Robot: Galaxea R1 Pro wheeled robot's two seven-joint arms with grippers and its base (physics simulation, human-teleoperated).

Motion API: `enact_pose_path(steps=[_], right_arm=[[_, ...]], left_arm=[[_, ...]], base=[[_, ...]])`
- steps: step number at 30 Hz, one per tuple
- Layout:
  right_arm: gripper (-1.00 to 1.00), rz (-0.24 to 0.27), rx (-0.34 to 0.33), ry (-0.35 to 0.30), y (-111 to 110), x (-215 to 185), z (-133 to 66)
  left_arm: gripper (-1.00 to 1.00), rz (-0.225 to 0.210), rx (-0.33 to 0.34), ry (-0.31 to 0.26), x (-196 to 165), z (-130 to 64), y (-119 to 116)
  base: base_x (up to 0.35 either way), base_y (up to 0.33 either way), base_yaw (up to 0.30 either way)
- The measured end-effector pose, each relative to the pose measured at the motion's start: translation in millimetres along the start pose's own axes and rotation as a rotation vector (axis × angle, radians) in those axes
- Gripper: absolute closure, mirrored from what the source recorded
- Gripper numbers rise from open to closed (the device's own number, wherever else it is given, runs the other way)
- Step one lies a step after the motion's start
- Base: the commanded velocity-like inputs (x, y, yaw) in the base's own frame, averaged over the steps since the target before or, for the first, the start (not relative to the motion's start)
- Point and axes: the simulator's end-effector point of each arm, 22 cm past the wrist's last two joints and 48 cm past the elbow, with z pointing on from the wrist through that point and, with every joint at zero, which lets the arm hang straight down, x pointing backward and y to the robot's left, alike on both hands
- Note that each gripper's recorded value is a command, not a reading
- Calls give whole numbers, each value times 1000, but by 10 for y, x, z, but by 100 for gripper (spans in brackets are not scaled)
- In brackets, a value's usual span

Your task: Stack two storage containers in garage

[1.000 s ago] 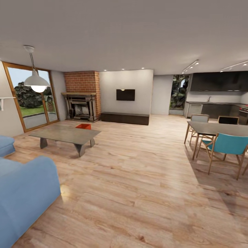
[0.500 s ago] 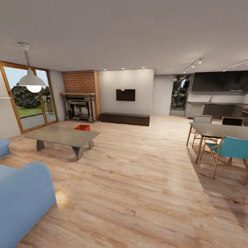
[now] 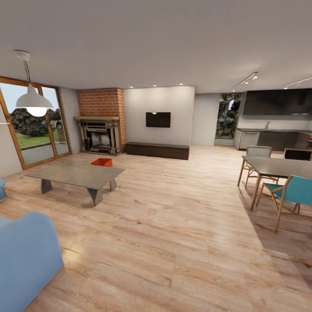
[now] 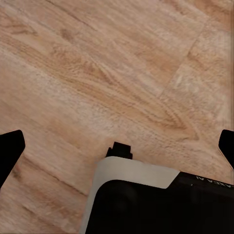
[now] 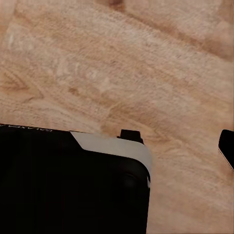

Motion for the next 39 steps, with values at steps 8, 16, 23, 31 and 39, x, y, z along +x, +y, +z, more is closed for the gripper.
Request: enact_pose_path(steps=[8, 16, 23, 31, 39], right_arm=[[-100, 0, 0, 0, 0, 0, 0], [-100, 0, 0, 0, 0, 0, 0], [-100, -1, 0, 0, 0, 0, 0], [-100, 0, 0, 0, 0, 0, 0], [-100, 0, 0, 0, 0, 0, 0]], left_arm=[[-100, 0, 0, 0, -1, 0, 0], [-100, 0, 0, 0, 2, 0, 0], [-100, -1, 0, 0, 2, 0, 1], [-100, -1, -1, 1, 3, 0, 2], [-100, -1, -1, 0, 1, 0, 2]], base=[[322, 0, 0], [322, 0, 0], [322, 0, 0], [322, 0, 0], [321, 0, 0]])
